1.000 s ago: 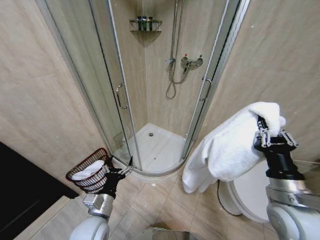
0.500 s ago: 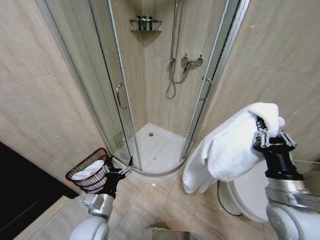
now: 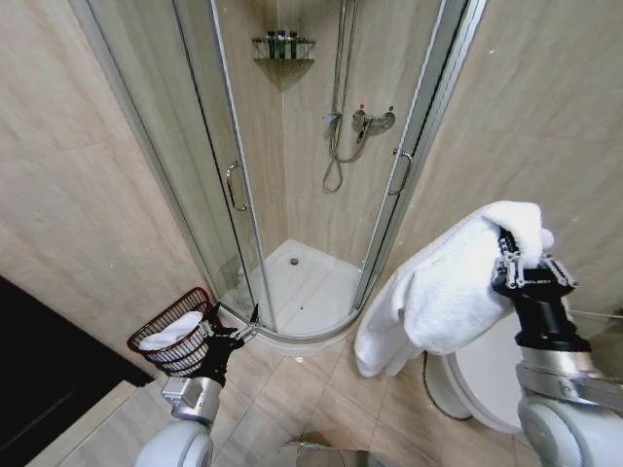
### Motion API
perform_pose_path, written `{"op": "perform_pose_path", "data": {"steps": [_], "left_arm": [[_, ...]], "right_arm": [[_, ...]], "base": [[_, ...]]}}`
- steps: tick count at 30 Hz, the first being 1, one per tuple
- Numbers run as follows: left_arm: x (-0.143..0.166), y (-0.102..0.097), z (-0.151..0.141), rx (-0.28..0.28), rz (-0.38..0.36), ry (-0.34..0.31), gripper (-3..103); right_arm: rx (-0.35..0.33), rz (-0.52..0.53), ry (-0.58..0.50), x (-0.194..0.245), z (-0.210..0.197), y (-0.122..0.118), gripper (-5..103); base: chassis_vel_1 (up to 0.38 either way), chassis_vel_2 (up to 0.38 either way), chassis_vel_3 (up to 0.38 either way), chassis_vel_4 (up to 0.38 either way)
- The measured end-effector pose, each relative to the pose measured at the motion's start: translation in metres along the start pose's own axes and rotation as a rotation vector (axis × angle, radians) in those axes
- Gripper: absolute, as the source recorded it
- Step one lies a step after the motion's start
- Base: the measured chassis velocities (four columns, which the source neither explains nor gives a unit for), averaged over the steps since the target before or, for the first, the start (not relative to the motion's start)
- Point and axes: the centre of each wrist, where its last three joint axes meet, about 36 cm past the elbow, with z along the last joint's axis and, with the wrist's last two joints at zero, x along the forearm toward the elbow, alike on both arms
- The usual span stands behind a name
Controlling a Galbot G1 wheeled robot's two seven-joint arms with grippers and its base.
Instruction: Discard the used towel into the hamper.
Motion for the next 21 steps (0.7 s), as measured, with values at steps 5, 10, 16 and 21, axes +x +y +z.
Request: {"op": "perform_pose_path", "data": {"steps": [5, 10, 16, 21], "left_arm": [[0.0000, 0.0000, 0.0000, 0.000, 0.000, 0.000, 100], [0.0000, 0.0000, 0.0000, 0.000, 0.000, 0.000, 100], [0.0000, 0.0000, 0.0000, 0.000, 0.000, 0.000, 100], [0.0000, 0.0000, 0.0000, 0.000, 0.000, 0.000, 100]], "right_arm": [[0.000, 0.000, -0.001, -0.0001, 0.0000, 0.0001, 12], [0.000, 0.000, -0.001, -0.0001, 0.0000, 0.0001, 12], [0.001, -0.001, -0.005, -0.0007, -0.0001, 0.0001, 12], [0.002, -0.003, -0.006, -0.0013, -0.0003, -0.0001, 12]], "base": [[0.000, 0.000, 0.000, 0.000], [0.000, 0.000, 0.000, 0.000], [0.000, 0.000, 0.000, 0.000], [0.000, 0.000, 0.000, 0.000]]}}
